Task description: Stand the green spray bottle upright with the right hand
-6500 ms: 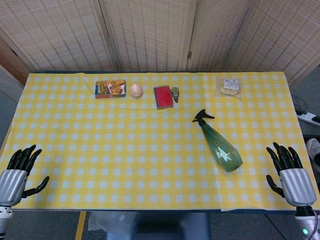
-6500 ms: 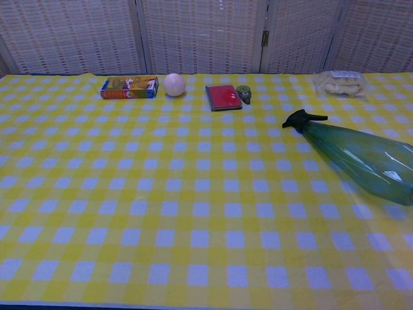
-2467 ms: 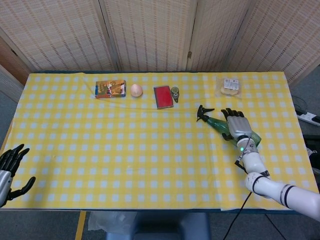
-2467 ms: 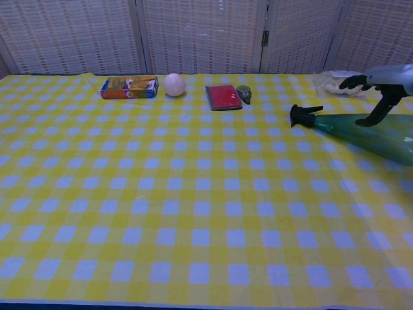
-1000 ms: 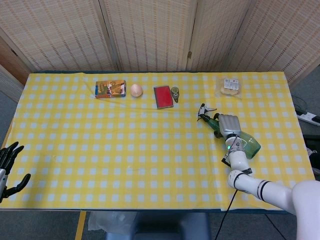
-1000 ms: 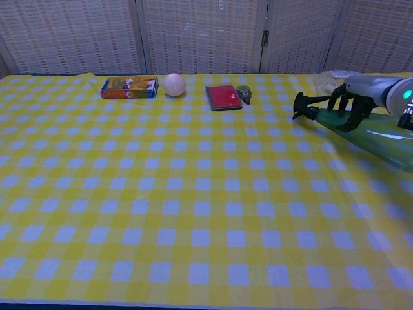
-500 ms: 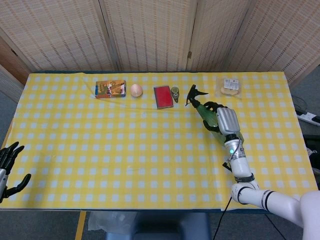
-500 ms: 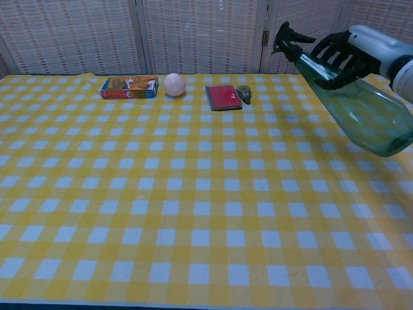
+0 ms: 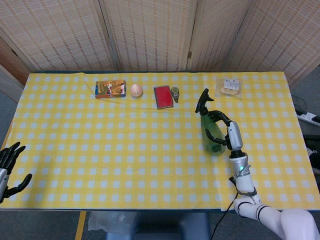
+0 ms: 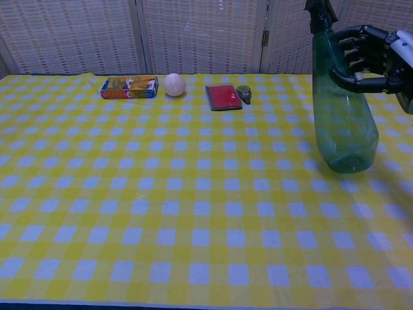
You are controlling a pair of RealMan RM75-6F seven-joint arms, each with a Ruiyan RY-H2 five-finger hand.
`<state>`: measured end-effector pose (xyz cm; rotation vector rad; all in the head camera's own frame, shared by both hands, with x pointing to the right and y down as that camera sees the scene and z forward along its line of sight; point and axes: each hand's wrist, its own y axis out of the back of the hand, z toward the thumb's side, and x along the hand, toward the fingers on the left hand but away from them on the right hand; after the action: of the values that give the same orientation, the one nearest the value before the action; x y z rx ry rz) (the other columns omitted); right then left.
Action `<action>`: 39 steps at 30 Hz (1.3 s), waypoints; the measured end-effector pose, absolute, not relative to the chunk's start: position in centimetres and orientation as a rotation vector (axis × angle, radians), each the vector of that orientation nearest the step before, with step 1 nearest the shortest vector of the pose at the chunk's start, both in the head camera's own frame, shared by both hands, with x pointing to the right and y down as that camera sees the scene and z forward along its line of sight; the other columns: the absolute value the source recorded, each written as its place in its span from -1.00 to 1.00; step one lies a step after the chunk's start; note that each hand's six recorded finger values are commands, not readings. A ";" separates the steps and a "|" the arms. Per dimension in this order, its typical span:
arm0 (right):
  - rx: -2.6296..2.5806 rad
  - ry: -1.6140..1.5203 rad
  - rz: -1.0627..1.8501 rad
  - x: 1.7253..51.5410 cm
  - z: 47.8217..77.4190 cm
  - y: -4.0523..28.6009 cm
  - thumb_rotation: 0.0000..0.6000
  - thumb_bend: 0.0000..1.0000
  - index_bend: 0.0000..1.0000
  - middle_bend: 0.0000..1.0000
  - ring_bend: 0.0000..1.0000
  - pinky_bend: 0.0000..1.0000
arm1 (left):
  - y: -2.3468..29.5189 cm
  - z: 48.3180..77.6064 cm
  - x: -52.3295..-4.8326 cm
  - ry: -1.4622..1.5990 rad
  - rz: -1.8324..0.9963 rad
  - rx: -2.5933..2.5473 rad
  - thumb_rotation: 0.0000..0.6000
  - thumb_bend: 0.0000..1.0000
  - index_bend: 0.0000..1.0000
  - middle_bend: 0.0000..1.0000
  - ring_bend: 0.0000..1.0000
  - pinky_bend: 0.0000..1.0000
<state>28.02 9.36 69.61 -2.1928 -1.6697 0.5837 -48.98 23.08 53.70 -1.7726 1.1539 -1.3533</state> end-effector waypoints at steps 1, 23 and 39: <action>-2.200 -1.655 0.573 28.0 69.9 9.9 1.00 -0.18 -0.15 0.29 0.26 0.31 | 23.1 53.7 -49.0 1.156 -1.353 -1.773 -0.79 -0.33 -1.00 -1.00 -1.00 -1.00; -2.162 -1.559 0.510 32.7 68.0 15.8 1.00 -0.19 -0.97 -0.22 -0.24 -0.47 | 23.2 53.3 -48.8 1.163 -1.339 -1.778 -0.69 -0.33 -1.00 -1.00 -1.00 -1.00; -2.111 -1.574 0.586 36.3 66.5 16.8 1.00 -0.27 -1.00 -0.60 -0.50 -0.85 | 23.3 53.3 -48.6 1.154 -1.340 -1.779 -0.58 -0.33 -0.92 -1.00 -1.00 -1.00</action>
<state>36.33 16.77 66.55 -2.1110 -1.5737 0.5857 -48.60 23.29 53.30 -1.7789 1.1539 -1.3401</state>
